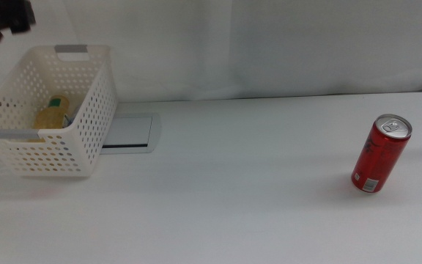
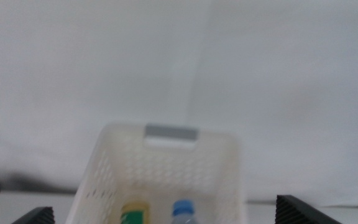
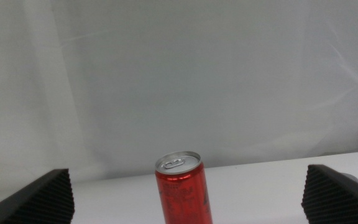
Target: Use arms to grab the bottles and put them into the dustbin to the left of the table.
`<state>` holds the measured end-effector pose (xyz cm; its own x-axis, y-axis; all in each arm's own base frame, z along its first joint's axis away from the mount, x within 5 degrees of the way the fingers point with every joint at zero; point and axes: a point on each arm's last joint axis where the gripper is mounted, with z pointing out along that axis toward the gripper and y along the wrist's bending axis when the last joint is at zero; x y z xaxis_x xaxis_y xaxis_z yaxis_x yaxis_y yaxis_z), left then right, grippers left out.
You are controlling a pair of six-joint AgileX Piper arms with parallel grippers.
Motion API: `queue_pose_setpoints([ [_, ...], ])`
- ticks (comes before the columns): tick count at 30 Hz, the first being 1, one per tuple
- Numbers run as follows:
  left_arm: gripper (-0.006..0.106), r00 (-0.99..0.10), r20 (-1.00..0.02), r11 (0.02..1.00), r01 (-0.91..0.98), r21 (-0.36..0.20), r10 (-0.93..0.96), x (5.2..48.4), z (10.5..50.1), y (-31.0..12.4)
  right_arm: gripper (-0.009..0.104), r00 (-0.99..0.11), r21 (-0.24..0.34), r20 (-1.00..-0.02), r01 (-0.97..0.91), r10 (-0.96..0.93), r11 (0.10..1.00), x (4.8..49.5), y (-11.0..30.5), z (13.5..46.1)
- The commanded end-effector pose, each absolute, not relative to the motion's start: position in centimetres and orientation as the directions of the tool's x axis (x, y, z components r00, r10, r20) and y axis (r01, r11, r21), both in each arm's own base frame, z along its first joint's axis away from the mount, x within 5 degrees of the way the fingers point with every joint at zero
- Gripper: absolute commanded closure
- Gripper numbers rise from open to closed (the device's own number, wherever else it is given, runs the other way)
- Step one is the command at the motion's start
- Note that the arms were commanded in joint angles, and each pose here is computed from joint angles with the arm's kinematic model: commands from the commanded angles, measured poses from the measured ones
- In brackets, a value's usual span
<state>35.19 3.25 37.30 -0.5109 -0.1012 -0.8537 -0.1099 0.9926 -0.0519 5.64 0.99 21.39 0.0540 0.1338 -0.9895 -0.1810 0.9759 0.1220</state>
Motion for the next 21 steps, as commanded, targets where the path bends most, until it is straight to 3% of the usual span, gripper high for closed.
queue_pose_setpoints([
  [1,0.008,-0.472,-0.878,0.996,-0.075,-0.055,-0.084,33.5,39.5,2.0,-0.008,0.036,0.140,-0.988,-0.183,0.149,0.973,5.8,1.0,20.3],
  [6,0.008,-0.424,-0.906,0.997,0.070,-0.023,0.009,30.9,42.1,-2.0,-0.008,0.043,0.186,-0.979,-0.186,0.198,0.965,5.7,1.0,20.8],
  [11,0.008,-0.420,-0.900,0.965,0.263,0.001,0.116,28.8,42.7,-7.4,-0.008,0.079,0.194,-0.974,-0.200,0.213,0.961,5.3,1.0,23.6],
  [14,0.008,-0.437,-0.877,0.928,0.373,0.026,0.200,27.8,42.2,-10.2,-0.008,0.020,0.168,-0.984,-0.199,0.175,0.965,5.0,1.0,25.5],
  [21,0.008,-0.355,-0.894,0.838,0.544,0.041,0.274,23.7,39.0,-14.3,-0.008,-0.175,0.126,-0.980,-0.183,0.094,0.975,5.4,1.2,30.9],
])
